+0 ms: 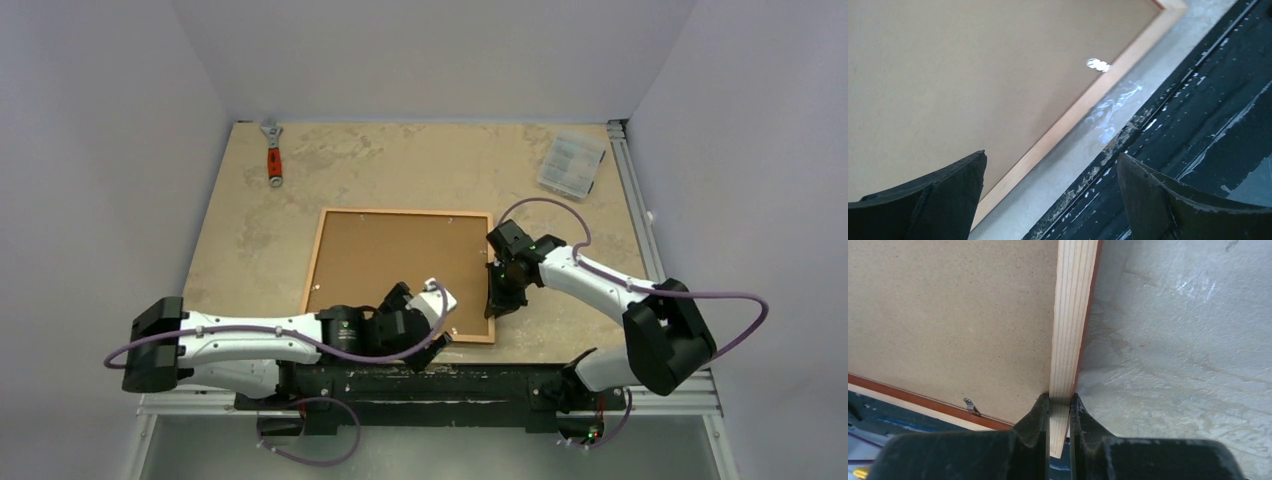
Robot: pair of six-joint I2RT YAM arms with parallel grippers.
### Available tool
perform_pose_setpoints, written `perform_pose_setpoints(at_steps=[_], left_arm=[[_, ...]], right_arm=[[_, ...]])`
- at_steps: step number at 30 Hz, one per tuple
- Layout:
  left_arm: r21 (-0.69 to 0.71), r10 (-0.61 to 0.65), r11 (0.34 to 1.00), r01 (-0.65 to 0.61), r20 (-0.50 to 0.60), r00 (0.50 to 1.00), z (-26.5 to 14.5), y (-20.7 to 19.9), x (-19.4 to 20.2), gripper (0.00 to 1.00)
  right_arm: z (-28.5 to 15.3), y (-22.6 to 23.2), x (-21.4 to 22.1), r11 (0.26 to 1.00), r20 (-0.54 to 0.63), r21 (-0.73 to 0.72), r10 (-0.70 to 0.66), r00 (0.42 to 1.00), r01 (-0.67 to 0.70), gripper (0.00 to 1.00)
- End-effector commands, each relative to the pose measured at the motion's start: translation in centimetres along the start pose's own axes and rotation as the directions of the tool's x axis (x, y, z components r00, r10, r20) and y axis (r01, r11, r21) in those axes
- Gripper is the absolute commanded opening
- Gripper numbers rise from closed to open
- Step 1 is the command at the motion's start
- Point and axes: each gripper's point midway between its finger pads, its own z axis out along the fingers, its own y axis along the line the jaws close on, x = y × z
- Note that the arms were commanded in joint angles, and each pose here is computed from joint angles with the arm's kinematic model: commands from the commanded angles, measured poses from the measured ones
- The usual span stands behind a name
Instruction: Put the photo into the frame
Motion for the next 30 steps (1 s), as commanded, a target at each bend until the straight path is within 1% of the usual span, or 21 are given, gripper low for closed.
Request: perform_pose_setpoints(at_steps=[1, 5, 8, 11, 14, 16, 19, 23, 27, 29, 30], left_arm=[[-0.135, 0.160, 0.980, -0.144, 0.113, 0.981, -0.8, -1.5, -4.0, 0.99], [-0.213, 0.278, 0.943, -0.256, 0.084, 0.957, -0.7, -3.2, -3.6, 0.99], [-0.274, 0.325, 0.915, -0.297, 0.065, 0.943, -0.8, -3.7, -3.4, 0.98], [-0.369, 0.328, 0.881, -0.296, 0.027, 0.944, -0.7, -2.6, -3.1, 0.97], [-0.478, 0.327, 0.830, -0.287, 0.002, 0.945, -1.0, -1.0, -3.0, 0.93], [-0.524, 0.343, 0.798, -0.299, -0.013, 0.939, -1.0, -0.4, -3.1, 0.91], [-0.566, 0.372, 0.753, -0.337, -0.056, 0.926, -0.6, 0.0, -2.9, 0.90], [-0.556, 0.362, 0.750, -0.358, -0.109, 0.926, 0.5, 0.3, -2.2, 0.90], [-0.539, 0.344, 0.766, -0.351, -0.118, 0.932, 1.2, 0.7, -1.9, 0.87], [-0.523, 0.340, 0.777, -0.351, -0.120, 0.933, 1.4, 0.7, -2.1, 0.77], [-0.519, 0.337, 0.780, -0.350, -0.123, 0.933, 1.4, 0.8, -2.2, 0.71]], right_arm=[[-4.5, 4.3, -2.9, 0.990, 0.090, -0.130, -0.044, 0.995, 0.055, 0.00], [-6.4, 5.5, -3.2, 0.983, 0.097, -0.174, -0.041, 0.994, 0.057, 0.00], [-7.4, 6.0, -3.2, 0.979, 0.098, -0.194, -0.038, 0.994, 0.056, 0.00], [-8.3, 6.6, -3.0, 0.972, 0.092, -0.228, -0.036, 0.995, 0.056, 0.00], [-9.1, 7.0, -2.6, 0.967, 0.088, -0.250, -0.035, 0.995, 0.056, 0.00], [-9.5, 6.9, -2.5, 0.966, 0.087, -0.252, -0.035, 0.996, 0.056, 0.00], [-9.8, 7.0, -2.1, 0.964, 0.081, -0.262, -0.032, 0.996, 0.052, 0.00], [-10.2, 7.4, -1.7, 0.955, 0.070, -0.291, -0.027, 0.997, 0.047, 0.00], [-10.4, 7.6, -1.5, 0.950, 0.069, -0.308, -0.026, 0.997, 0.046, 0.00], [-10.4, 7.6, -1.5, 0.950, 0.066, -0.308, -0.025, 0.998, 0.044, 0.00], [-10.4, 7.6, -1.5, 0.951, 0.068, -0.307, -0.024, 0.997, 0.044, 0.00]])
